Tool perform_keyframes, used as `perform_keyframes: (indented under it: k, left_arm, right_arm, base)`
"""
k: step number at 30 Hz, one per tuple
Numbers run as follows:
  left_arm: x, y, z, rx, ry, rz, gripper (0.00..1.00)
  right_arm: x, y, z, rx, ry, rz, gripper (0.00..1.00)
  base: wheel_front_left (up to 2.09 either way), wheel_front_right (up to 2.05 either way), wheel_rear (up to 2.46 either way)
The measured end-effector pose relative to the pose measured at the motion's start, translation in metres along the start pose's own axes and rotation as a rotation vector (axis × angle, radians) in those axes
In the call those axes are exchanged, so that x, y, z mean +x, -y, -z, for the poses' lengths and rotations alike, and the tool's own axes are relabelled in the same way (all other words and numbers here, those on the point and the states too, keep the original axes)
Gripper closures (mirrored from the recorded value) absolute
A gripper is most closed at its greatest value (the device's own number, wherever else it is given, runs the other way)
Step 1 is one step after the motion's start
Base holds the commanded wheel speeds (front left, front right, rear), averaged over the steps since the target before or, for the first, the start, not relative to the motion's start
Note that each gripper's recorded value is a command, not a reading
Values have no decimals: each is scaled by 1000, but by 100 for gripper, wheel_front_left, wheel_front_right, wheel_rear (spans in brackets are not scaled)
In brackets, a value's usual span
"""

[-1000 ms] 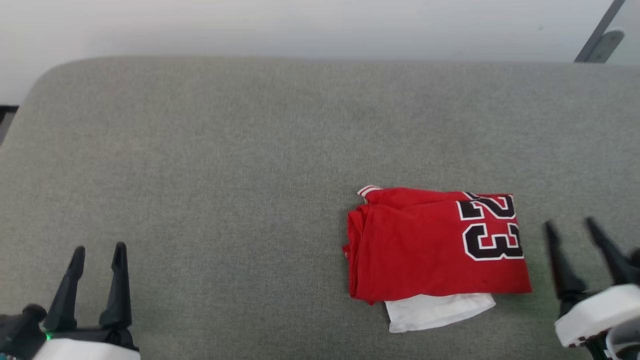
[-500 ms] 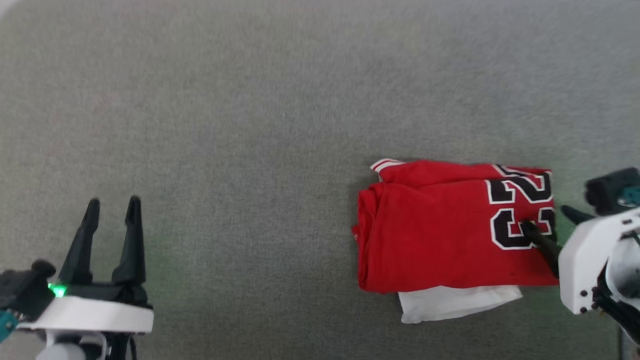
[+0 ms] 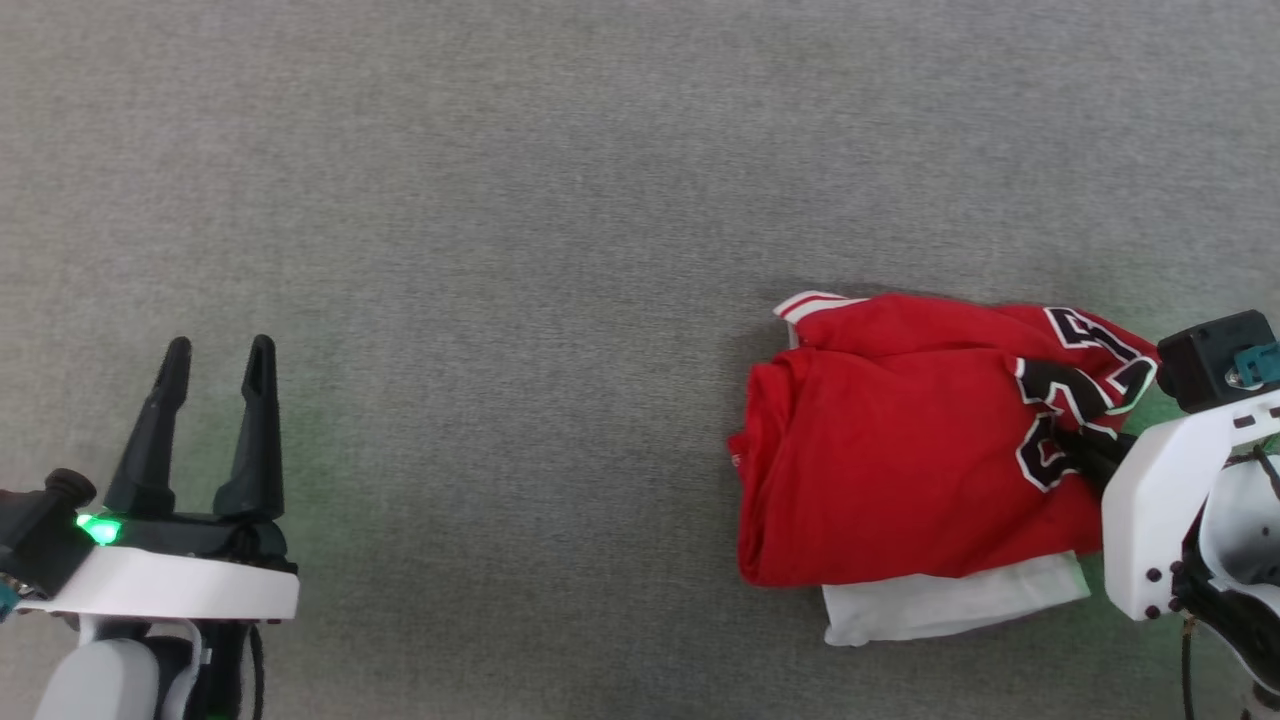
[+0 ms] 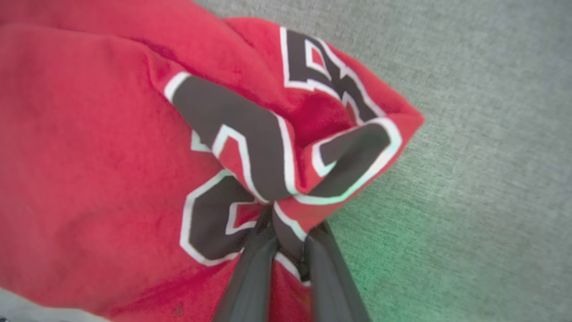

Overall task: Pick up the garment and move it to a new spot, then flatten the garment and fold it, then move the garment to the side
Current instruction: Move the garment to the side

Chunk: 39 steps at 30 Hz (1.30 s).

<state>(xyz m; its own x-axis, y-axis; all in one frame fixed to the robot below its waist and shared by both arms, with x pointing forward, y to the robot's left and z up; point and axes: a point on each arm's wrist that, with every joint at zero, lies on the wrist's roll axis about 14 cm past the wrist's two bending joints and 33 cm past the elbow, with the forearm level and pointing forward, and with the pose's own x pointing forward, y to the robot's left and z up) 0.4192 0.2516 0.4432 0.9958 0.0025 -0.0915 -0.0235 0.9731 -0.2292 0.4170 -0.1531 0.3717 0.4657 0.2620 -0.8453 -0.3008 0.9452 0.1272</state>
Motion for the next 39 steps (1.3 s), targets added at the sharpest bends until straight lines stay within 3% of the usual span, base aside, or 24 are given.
perform_keyframes:
  k: [7,15,26,32,39]
  left_arm:
    - [15,12,-8,19,27,63,0]
    - [46,47,-13,58,52,219,0]
    - [109,102,-16,72,128,471,0]
    - [130,124,2,60,135,575,0]
    - [145,133,24,41,126,622,0]
  right_arm:
    - [-16,20,-7,48,104,67,100]
    - [-67,113,-6,130,224,348,100]
    - [-111,229,12,204,285,748,100]
    - [-118,273,19,263,337,912,100]
    - [-112,298,30,279,330,1032,100]
  base:
    - [0,0,0]
    - [0,0,0]
    - [0,0,0]
    - [0,0,0]
    - [0,0,0]
